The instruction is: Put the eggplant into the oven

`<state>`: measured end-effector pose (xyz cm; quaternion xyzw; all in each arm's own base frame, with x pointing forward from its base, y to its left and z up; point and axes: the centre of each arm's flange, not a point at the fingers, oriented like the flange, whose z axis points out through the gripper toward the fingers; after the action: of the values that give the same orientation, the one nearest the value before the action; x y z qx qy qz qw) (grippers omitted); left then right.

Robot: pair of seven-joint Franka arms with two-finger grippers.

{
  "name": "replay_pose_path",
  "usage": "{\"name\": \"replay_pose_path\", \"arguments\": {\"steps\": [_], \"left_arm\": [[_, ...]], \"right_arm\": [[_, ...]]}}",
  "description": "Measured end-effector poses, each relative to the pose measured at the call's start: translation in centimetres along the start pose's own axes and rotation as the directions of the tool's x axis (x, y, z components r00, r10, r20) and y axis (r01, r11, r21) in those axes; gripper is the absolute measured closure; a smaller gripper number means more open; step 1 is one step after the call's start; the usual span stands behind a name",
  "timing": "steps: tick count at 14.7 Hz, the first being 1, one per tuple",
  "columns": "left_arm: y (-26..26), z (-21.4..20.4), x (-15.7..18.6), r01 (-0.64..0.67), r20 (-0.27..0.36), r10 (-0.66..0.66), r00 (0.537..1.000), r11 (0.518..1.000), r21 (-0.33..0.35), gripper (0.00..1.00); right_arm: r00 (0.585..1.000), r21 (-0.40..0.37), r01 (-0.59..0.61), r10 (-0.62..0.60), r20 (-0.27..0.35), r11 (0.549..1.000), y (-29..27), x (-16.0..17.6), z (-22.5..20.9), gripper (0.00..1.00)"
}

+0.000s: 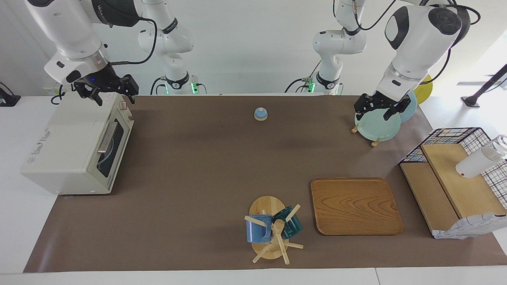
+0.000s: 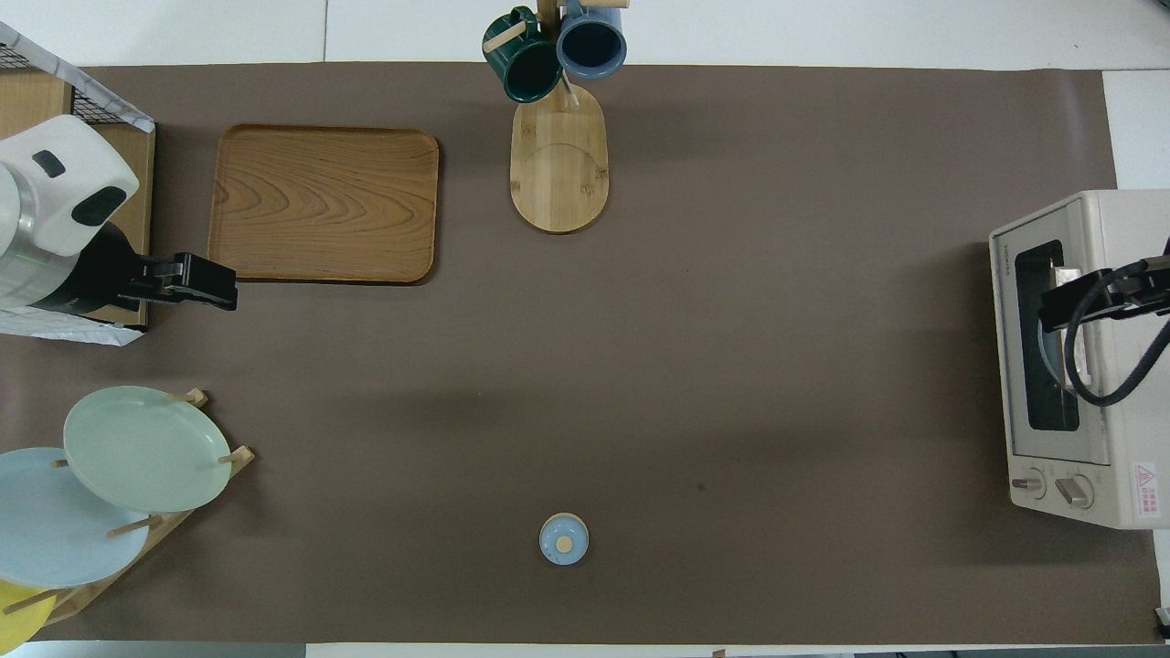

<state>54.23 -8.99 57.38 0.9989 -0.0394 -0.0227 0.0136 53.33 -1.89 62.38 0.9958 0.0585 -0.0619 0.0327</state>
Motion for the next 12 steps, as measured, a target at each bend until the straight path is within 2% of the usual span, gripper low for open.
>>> {"name": "replay_pose_path", "arguments": {"steps": [7,12], "left_arm": [[0.0,0.0,0.0,0.0,0.0,0.0,1.0,1.0,0.0,0.0],[0.0,0.0,0.0,0.0,0.0,0.0,1.0,1.0,0.0,0.0]], "right_arm": [[1.0,0.01,-0.004,0.004,-0.014,1.0,0.15,-0.18,-0.32,0.0],[0.999,0.021,0.0,0.002,-0.053,1.0,-0.03,0.46,-0.47,0.0]]}}
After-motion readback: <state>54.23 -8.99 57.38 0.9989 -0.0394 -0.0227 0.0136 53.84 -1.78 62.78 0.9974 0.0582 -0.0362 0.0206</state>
